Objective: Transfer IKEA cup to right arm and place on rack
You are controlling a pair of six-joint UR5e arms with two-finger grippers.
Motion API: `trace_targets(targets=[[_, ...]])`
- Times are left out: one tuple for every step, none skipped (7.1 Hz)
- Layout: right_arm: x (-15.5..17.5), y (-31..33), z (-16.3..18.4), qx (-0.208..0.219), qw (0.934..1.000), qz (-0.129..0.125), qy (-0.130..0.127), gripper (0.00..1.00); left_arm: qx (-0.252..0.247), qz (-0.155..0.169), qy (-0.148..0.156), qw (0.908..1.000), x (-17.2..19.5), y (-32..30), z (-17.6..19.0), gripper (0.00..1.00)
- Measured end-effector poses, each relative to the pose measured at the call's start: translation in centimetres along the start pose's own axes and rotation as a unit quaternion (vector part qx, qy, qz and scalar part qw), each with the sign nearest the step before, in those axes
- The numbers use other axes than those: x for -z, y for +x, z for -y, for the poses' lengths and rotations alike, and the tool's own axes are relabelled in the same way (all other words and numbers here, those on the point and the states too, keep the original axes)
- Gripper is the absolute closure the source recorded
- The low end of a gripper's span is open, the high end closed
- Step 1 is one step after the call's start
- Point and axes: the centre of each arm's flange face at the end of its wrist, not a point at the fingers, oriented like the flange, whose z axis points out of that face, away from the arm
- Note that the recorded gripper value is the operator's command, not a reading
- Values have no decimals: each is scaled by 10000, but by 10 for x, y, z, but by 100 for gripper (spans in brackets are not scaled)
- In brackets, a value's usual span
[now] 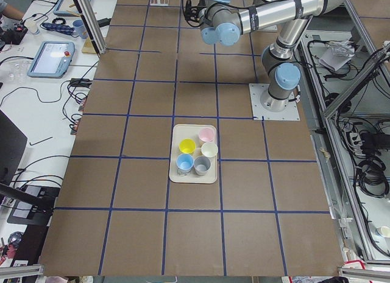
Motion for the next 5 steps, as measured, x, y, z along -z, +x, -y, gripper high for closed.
trace_targets(targets=[[-3,1,-3,-57,9999,-106,-48,4,-26,-6,-7,10000,-3,1,-1,100],[-4,-1,-6,-160,9997,-149,-66,4,-33,-8,-14,10000,-4,1,-2,100],[-4,-5,-9,-293,9994,-155,-70,7,-40,-9,-16,10000,-4,2,-2,100],[-4,-10,-13,-398,9991,-151,-73,21,-54,-8,-15,10000,-4,3,-3,100],[-5,-13,-16,-442,9989,-143,-74,33,-59,-8,-16,10000,-4,3,-3,100]])
